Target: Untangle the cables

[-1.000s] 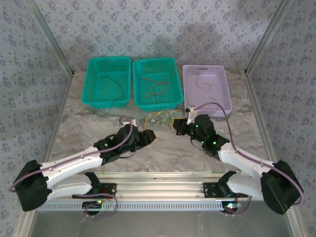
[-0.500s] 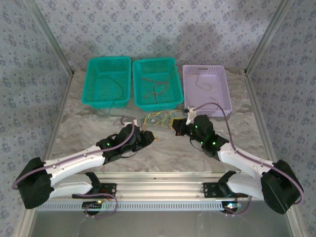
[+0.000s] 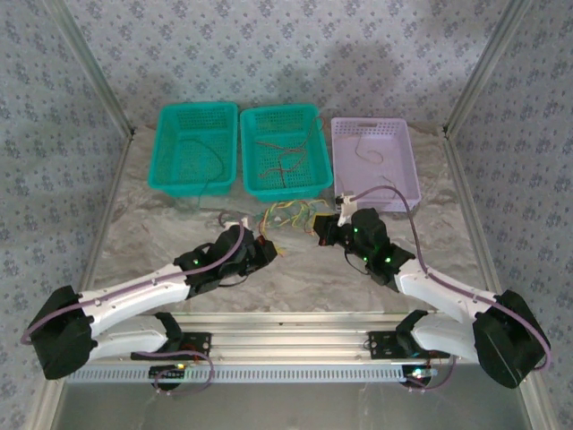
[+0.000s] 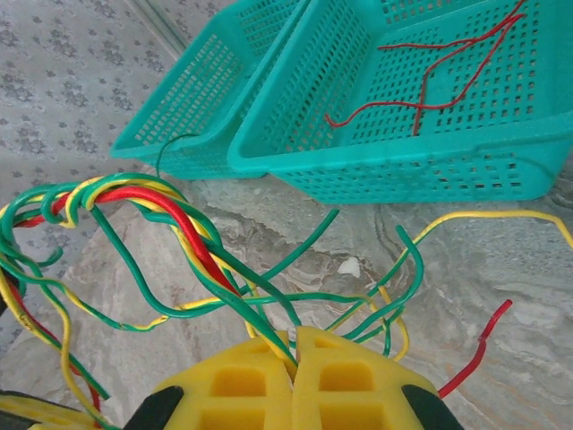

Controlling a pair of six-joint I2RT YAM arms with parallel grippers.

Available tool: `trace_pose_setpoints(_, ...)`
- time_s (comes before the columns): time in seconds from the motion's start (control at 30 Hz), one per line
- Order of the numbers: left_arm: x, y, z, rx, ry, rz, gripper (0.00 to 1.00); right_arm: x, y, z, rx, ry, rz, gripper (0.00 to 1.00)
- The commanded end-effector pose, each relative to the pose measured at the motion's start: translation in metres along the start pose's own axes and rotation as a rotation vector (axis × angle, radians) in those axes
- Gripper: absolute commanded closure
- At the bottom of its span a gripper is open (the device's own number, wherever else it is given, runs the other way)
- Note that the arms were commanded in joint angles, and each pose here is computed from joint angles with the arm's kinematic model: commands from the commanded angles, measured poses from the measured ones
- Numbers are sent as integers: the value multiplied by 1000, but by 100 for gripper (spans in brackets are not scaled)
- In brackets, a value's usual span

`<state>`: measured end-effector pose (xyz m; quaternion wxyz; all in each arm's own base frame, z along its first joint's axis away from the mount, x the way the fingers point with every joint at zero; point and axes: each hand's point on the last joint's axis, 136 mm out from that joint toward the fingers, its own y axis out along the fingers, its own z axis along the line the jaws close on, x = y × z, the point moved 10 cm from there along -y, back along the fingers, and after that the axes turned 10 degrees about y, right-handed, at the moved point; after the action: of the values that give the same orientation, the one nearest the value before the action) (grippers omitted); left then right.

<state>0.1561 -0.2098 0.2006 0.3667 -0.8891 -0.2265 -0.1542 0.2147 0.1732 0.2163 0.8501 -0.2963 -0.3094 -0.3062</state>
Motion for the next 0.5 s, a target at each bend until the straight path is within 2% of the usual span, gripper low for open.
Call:
trace_pose_setpoints(0.0,10,-18,-12,-39,32,-20,100,-2,2,-8,-103,-44,-5,100)
trace_pose_setpoints(0.2,26,-63,-10,-58,65,-51,100,-12,4,-39,-270,-5,13,100)
trace_pose_setpoints(0.47,57,-130,-7,-33,102,-182,100,-22,8,-59,-336,40,75,100)
